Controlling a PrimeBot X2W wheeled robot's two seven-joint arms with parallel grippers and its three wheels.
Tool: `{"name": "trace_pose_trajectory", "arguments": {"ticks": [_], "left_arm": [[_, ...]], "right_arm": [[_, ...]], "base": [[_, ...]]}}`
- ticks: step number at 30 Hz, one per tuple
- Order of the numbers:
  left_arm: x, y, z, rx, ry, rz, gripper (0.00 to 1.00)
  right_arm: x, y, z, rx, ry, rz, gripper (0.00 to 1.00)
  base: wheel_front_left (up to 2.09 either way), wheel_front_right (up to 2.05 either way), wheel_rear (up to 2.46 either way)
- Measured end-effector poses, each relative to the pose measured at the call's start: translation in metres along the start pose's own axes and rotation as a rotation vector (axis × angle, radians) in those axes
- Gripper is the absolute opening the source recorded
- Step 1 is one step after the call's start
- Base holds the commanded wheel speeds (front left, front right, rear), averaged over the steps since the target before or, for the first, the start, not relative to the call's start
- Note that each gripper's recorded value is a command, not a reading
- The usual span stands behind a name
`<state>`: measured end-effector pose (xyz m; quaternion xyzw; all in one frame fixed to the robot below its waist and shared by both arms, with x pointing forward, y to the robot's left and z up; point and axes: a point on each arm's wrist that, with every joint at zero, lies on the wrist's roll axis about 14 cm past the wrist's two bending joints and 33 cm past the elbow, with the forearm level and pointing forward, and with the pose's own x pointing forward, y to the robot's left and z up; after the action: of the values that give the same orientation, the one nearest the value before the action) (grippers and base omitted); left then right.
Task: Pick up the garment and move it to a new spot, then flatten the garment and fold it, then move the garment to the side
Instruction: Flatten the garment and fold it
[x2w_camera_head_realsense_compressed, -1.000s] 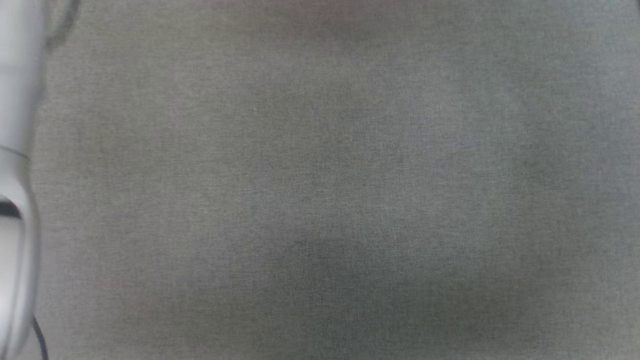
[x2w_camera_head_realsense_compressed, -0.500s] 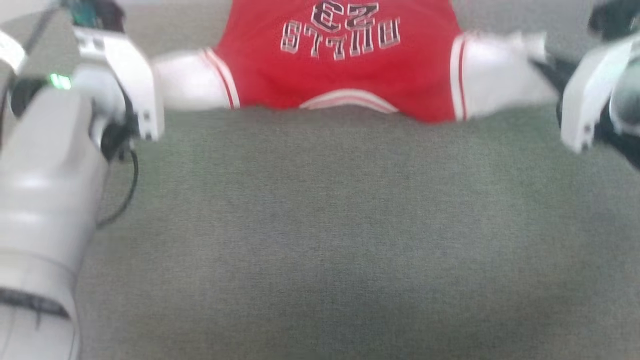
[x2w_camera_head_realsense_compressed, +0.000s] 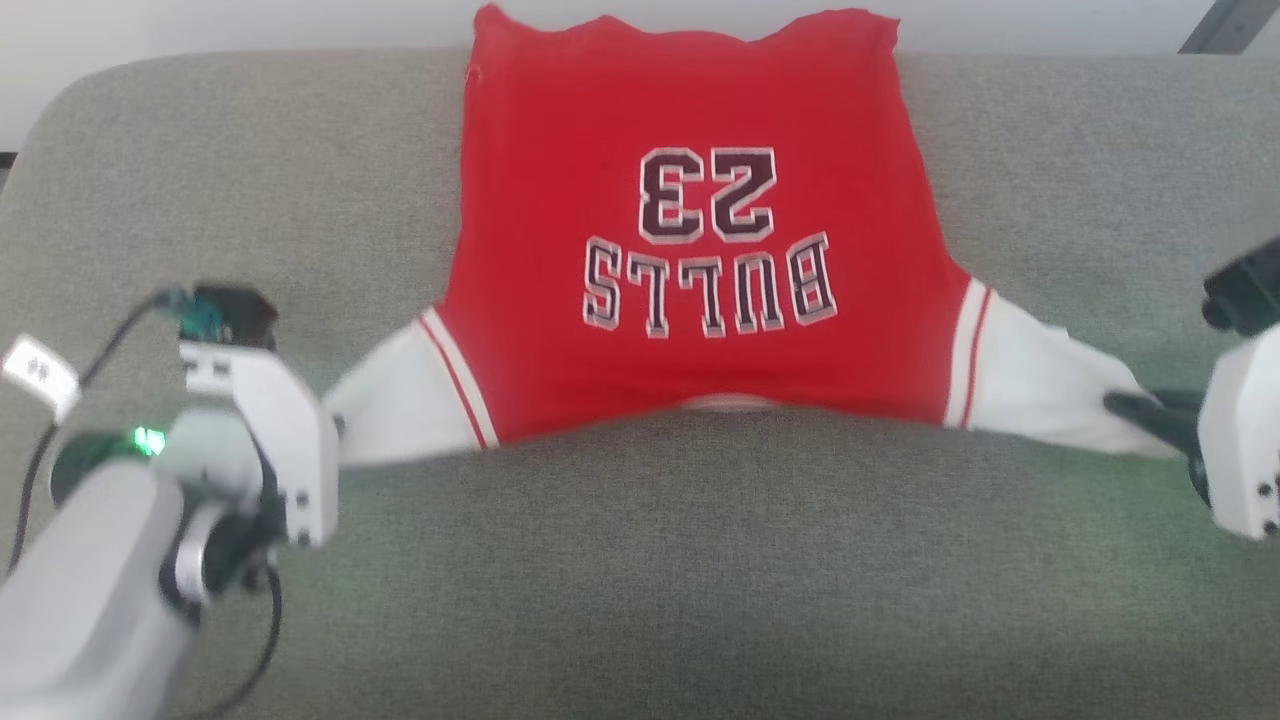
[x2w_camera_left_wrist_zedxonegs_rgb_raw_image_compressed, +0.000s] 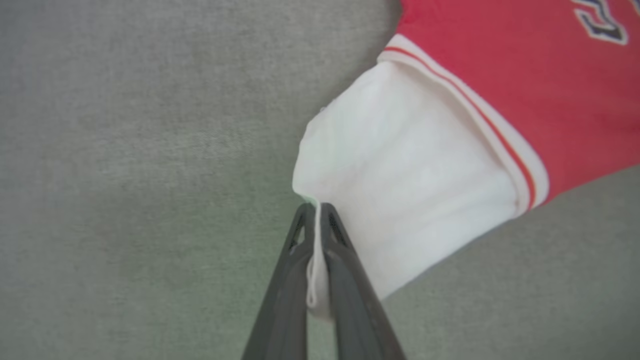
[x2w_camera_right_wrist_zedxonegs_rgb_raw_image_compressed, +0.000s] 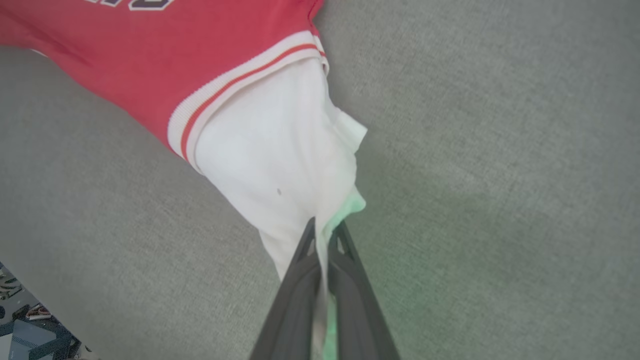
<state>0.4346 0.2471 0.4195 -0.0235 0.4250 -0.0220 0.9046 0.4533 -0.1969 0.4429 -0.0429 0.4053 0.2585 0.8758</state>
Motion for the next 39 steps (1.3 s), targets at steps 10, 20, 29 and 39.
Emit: {"name": "trace_pose_trajectory", "arguments": {"ticks": [10,20,29,39], "left_arm": [[-0.056,-0.025,-0.05,-0.057,0.089,-0.006,0.0],[-0.05,-0.023,-0.077,-0.09,0.104,0.027,0.0],[-0.033,-0.033,-0.075,-0.087,0.061,-0.008,0.0],[-0.035,-0.04,-0.064,-0.071,-0.008,-0.028,0.0]], "right_arm": [[-0.02,0.011,-0.05,0.068,0.143,0.069,0.0],[0.002,0.02,-0.102,0.159,0.185,0.073,0.0],[0.032,0.019,-0.111,0.161,0.152,0.013,0.3],[0.026,0.027,-0.071,0.135,0.023,0.007,1.0]], "base": [[0.0,0.0,0.0],[0.0,0.0,0.0],[0.0,0.0,0.0],[0.0,0.0,0.0]]}}
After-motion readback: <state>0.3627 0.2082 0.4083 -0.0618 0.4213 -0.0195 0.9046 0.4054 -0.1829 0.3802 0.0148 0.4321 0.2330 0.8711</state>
